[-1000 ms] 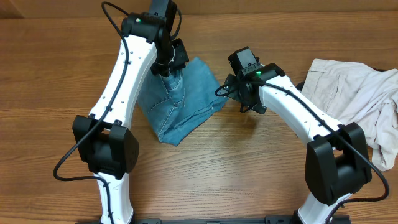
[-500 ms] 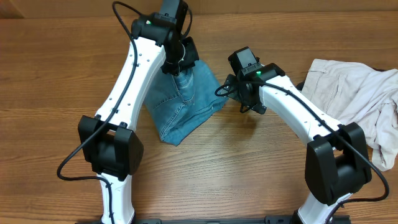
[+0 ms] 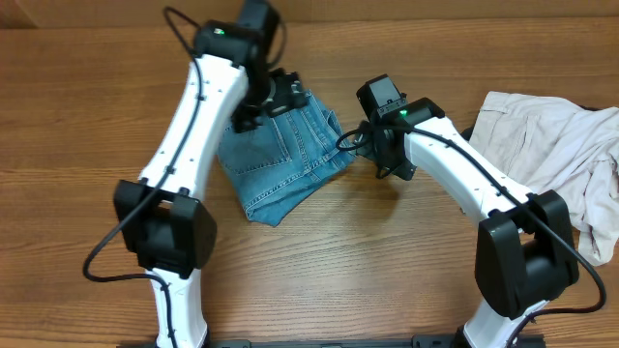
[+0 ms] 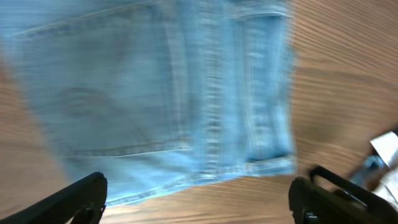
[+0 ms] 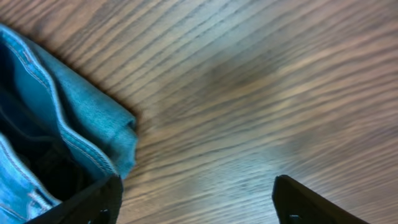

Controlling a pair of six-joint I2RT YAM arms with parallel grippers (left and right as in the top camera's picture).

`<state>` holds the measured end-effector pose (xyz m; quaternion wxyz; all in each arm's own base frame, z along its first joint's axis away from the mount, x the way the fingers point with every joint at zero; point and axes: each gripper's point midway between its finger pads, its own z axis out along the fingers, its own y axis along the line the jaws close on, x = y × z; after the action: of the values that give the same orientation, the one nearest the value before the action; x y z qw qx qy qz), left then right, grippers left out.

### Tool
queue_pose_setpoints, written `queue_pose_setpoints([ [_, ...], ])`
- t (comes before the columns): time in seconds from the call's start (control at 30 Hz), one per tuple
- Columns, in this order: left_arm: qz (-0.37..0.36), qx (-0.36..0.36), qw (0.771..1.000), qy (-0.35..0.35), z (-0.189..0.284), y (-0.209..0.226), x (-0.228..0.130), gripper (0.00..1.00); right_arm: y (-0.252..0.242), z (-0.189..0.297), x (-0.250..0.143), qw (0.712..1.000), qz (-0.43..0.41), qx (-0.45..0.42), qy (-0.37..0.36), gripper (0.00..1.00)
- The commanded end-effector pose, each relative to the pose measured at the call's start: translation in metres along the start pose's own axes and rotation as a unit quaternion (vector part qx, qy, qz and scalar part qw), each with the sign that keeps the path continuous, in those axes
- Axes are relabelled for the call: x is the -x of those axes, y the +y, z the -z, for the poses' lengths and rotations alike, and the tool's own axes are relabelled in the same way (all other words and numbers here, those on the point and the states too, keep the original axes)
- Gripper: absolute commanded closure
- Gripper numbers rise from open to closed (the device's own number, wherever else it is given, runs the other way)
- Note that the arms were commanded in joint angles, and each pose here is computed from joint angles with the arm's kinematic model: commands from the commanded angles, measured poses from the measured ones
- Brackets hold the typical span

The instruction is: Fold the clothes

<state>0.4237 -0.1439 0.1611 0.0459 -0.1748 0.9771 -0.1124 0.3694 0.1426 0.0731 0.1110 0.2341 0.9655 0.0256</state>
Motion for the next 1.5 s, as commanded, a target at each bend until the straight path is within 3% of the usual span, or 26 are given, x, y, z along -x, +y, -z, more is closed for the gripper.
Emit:
queue_pose_setpoints([
  [0.0,0.032,0.027,0.999,-0.009,0.022,0.058,0.026,0.02,0.01,0.057,0.017,0.997,0.016,0.065,-0.047,0.49],
  [0.07,0.05,0.037,0.998,0.0,0.03,0.086,0.031,0.08,0.043,0.099,0.012,0.98,0.074,0.177,-0.049,0.74],
  [0.17,0.016,0.043,0.999,0.015,0.031,0.099,0.029,0.32,0.088,0.126,-0.008,0.942,0.131,0.31,-0.004,0.93],
  [0.2,0.01,0.041,0.999,0.022,0.03,0.097,0.025,0.4,0.095,0.122,-0.014,0.937,0.138,0.322,0.012,0.95],
  [0.33,-0.008,0.034,0.999,0.018,0.023,0.082,0.023,0.49,0.127,0.08,-0.044,0.922,0.164,0.341,0.081,0.96],
  [0.47,-0.01,0.04,0.999,0.029,0.015,0.087,0.02,0.48,0.136,0.028,-0.056,0.924,0.152,0.326,0.131,0.96],
  [0.6,-0.022,0.041,0.998,0.036,0.015,0.087,0.017,0.4,0.117,-0.048,-0.059,0.945,0.132,0.257,0.157,0.96],
  [0.67,-0.031,0.04,0.998,0.037,0.015,0.087,0.016,0.46,0.111,-0.064,-0.063,0.94,0.145,0.256,0.174,0.96],
  [0.73,-0.043,0.039,0.998,0.037,0.014,0.087,0.016,0.46,0.115,-0.052,-0.061,0.933,0.142,0.276,0.182,0.96],
  [0.77,-0.045,0.039,0.998,0.037,0.014,0.087,0.016,0.49,0.117,-0.039,-0.057,0.929,0.144,0.29,0.177,0.96],
  [0.8,-0.055,0.038,0.997,0.039,0.014,0.086,0.016,0.58,0.12,-0.017,-0.051,0.926,0.158,0.306,0.158,0.96],
  [0.87,-0.083,0.023,0.995,0.048,0.012,0.077,0.01,0.6,0.117,0.017,-0.04,0.925,0.175,0.315,0.123,0.96],
  [0.9,-0.091,0.016,0.994,0.053,0.011,0.071,0.006,0.49,0.109,0.038,-0.032,0.931,0.173,0.306,0.097,0.88],
  [0.93,-0.094,0.016,0.994,0.058,0.008,0.07,0.003,0.42,0.099,0.055,-0.025,0.938,0.169,0.292,0.076,0.61],
  [0.97,-0.098,0.02,0.993,0.07,0.0,0.073,-0.002,0.35,0.083,0.07,-0.019,0.948,0.162,0.269,0.054,0.0],
  [1.03,-0.091,0.032,0.99,0.103,-0.025,0.084,-0.016,0.23,0.058,0.08,-0.014,0.962,0.152,0.223,0.034,0.0],
  [1.17,-0.073,0.014,0.983,0.166,-0.065,0.094,-0.049,0.22,0.035,0.073,-0.018,0.974,0.146,0.167,0.039,0.0],
  [1.23,-0.057,0.043,0.98,0.183,-0.075,0.11,-0.06,0.22,0.034,0.072,-0.018,0.975,0.145,0.166,0.041,0.0],
  [1.47,-0.054,0.056,0.982,0.173,-0.103,0.124,-0.063,0.24,0.034,0.073,-0.018,0.975,0.141,0.166,0.041,0.0],
])
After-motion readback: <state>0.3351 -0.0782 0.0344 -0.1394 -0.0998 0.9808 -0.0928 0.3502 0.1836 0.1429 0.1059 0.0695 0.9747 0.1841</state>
